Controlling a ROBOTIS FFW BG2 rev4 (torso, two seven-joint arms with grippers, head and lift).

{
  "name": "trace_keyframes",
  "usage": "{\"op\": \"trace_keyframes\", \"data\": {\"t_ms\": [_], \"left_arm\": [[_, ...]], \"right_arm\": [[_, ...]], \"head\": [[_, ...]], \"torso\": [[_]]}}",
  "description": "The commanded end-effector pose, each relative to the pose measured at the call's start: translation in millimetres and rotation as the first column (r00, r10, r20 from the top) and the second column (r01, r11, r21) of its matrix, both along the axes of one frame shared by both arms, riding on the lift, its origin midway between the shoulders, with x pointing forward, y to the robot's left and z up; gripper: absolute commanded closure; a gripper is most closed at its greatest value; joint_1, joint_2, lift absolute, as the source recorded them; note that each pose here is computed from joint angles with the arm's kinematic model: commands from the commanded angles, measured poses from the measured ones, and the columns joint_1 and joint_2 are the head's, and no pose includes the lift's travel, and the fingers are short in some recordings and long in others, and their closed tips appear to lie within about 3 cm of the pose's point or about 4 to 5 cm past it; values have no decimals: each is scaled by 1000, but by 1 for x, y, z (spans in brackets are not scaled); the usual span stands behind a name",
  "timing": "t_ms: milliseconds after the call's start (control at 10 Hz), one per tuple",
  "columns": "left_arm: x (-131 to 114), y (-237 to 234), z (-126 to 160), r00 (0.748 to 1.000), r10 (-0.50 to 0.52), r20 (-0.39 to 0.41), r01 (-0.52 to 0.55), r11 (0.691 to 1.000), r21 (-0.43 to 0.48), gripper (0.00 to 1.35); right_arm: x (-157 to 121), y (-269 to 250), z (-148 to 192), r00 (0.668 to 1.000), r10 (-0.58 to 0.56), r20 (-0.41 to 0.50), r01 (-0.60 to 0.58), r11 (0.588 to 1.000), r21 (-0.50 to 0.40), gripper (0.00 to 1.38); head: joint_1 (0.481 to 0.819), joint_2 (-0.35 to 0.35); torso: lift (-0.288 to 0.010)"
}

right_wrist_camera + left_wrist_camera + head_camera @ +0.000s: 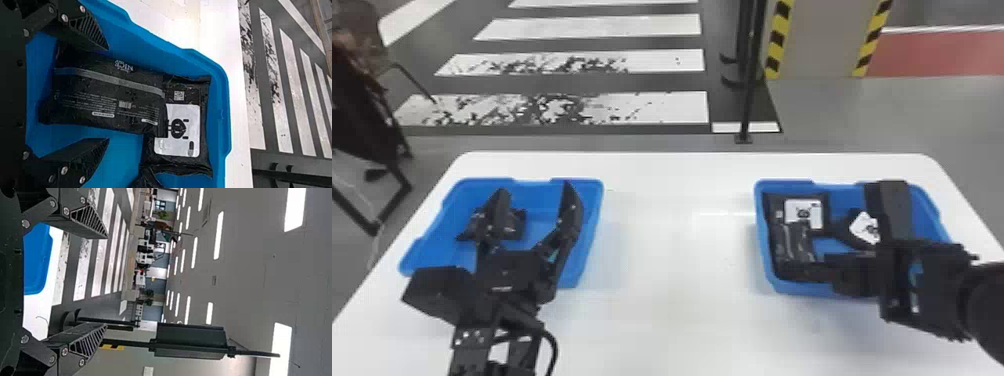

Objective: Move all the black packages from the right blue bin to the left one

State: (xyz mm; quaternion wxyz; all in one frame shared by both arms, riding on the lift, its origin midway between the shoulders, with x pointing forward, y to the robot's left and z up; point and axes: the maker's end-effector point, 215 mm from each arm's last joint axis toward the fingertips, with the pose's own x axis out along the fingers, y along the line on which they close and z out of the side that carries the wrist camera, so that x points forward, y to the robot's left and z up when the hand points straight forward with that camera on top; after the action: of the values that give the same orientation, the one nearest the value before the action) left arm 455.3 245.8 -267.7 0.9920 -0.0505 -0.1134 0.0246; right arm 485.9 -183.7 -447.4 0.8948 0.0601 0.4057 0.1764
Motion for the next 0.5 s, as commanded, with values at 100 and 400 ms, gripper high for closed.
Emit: {"op": "trace_keyframes", "data": {"t_ms": [100,400], "left_arm": [[3,-3,0,1000,-11,-5,11,1000,2,297],[3,-3,-1,1000,-14,-7,14,1000,-3,297]], "right_arm": [[-8,14,-13,996,48,-74,-45,999,30,699],[-4,29,-8,998,57,-40,-53,993,102,1085]], "head": [[695,76],[695,94]], "torso": [[-175],[-175]]}}
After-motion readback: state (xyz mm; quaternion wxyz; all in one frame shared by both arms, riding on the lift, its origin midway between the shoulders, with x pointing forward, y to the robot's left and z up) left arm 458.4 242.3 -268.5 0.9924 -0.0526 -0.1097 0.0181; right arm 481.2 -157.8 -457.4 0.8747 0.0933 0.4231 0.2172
